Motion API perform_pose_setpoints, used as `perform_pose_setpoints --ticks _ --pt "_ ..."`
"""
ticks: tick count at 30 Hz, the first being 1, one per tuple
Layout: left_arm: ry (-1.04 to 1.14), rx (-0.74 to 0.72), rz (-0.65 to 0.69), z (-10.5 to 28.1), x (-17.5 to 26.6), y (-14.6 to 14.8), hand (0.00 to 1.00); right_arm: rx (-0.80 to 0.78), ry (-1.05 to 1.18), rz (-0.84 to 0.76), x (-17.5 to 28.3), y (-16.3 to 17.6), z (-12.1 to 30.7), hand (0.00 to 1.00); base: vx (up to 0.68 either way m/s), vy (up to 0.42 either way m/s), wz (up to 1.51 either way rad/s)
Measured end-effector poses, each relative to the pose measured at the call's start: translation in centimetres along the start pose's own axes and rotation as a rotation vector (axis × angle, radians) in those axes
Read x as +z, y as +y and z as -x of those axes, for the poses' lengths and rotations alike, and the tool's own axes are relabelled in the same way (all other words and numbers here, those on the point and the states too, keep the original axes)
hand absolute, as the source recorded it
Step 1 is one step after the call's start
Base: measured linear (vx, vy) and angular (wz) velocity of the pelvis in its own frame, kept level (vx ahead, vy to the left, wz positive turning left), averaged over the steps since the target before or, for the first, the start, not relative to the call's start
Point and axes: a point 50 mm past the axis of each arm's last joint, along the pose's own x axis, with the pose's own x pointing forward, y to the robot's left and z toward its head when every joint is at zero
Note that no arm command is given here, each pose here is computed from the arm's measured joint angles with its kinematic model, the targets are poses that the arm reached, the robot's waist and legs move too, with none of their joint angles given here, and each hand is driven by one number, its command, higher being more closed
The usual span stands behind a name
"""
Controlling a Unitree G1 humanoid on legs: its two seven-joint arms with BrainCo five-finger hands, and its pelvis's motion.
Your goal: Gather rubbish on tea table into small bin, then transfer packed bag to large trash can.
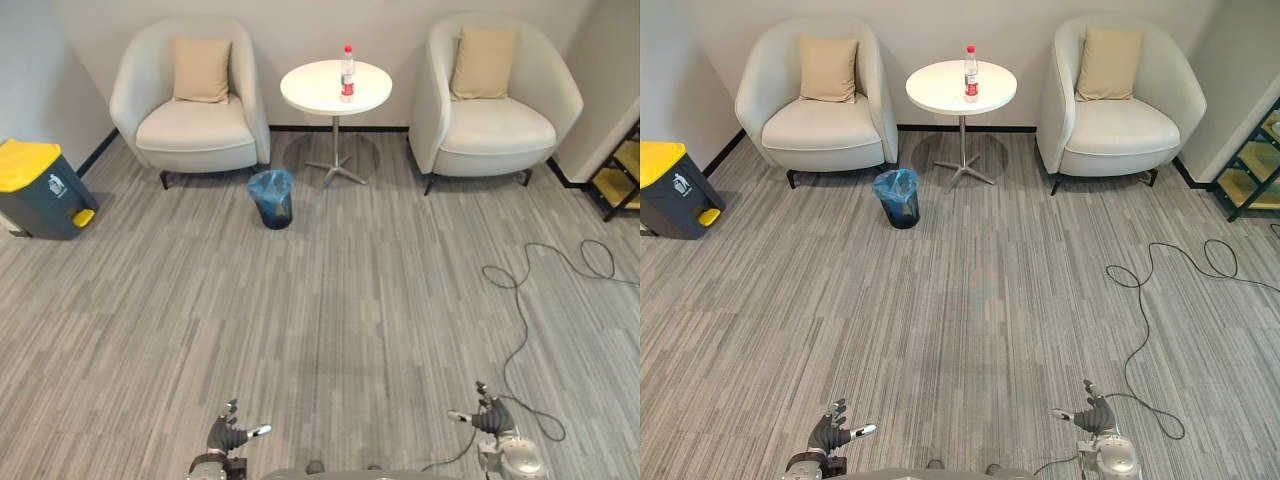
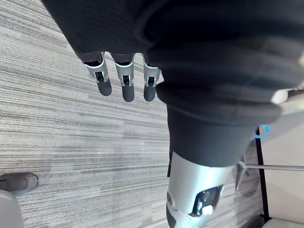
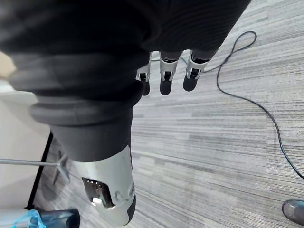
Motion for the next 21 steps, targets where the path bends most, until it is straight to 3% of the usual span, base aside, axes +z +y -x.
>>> perform_pose_setpoints --ticks 10,21 --pt "0.005 0.009 0.004 0.0 -0.1 0.3 0.00 0.002 -0.003 0.002 0.1 -0.1 -0.1 0.00 -0.01 -0.017 -0.07" --pt "-0.059 0.042 0.030 -0.6 1.8 0.5 0.00 -0.047 -0.061 -0.124 2.4 -0.1 -1.1 0.00 0.03 0.001 -0.14"
